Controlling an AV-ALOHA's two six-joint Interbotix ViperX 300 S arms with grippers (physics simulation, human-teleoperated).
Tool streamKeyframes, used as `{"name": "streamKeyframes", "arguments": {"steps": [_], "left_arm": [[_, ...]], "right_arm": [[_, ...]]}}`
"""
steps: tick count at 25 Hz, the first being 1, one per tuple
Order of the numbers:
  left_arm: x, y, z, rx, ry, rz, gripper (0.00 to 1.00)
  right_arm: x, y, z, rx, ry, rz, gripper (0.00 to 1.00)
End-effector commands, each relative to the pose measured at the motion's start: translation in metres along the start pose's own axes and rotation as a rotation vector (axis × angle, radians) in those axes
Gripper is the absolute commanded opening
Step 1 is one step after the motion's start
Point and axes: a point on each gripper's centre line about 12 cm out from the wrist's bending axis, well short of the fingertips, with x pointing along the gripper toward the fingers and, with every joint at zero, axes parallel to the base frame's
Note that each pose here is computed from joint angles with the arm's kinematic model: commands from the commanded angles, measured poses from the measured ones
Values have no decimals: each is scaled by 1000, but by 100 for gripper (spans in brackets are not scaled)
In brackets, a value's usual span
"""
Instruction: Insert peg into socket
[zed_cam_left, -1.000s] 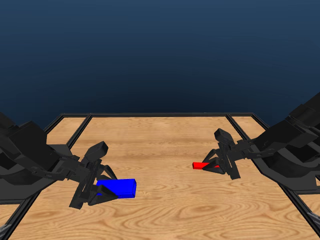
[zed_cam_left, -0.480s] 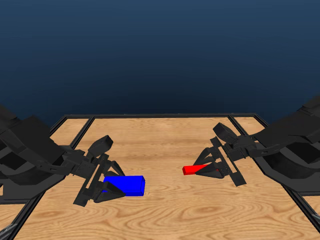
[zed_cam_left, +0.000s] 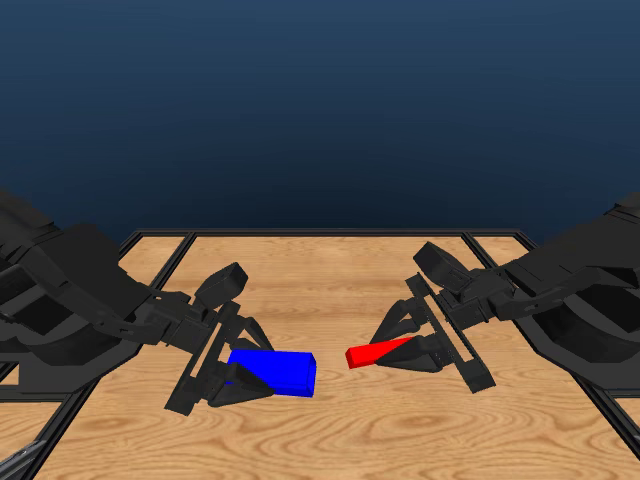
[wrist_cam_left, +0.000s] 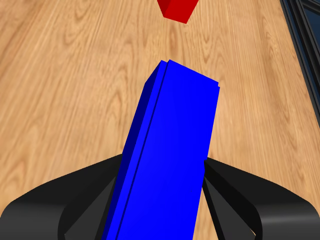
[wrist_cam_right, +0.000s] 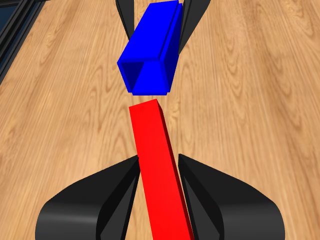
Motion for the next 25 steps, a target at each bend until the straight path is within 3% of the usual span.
{"name": "streamKeyframes", "arguments": {"steps": [1, 2, 3, 7, 10, 12, 13, 15, 16, 20, 21, 24, 25], "left_arm": [[3, -7, 21, 11, -58, -22, 0], [4, -10, 27, 10, -84, -26, 0], [7, -2, 12, 23, -37, -3, 0], [8, -7, 31, 22, -88, -19, 0], [11, -8, 24, 44, -56, -16, 0], [10, -11, 34, 31, -80, -25, 0], [11, -17, 29, 47, -62, -40, 0], [12, -16, 33, 35, -71, -35, 0], [14, -12, 22, 40, -28, -23, 0], [17, -14, 24, 42, -32, -25, 0], [15, -19, 36, 41, -58, -41, 0], [21, -15, 26, 52, -10, -27, 0], [19, -14, 36, 36, -36, -27, 0]], "right_arm": [[9, 10, 14, -8, -32, 21, 0], [11, 12, 22, -6, -56, 28, 0], [13, 14, 23, -8, -51, 31, 0], [21, 14, 28, -5, -56, 31, 0], [28, 12, 31, 11, -67, 24, 0], [34, 10, 24, 8, -52, 19, 0], [36, 9, 26, 12, -75, 16, 0], [41, 7, 26, 17, -66, 11, 0], [43, 7, 31, 16, -83, 12, 0], [54, 7, 36, -5, -65, 12, 0], [58, 10, 39, -18, -57, 17, 0], [73, 22, 51, -57, -49, 40, 0], [75, 28, 62, -70, -70, 51, 0]]}}
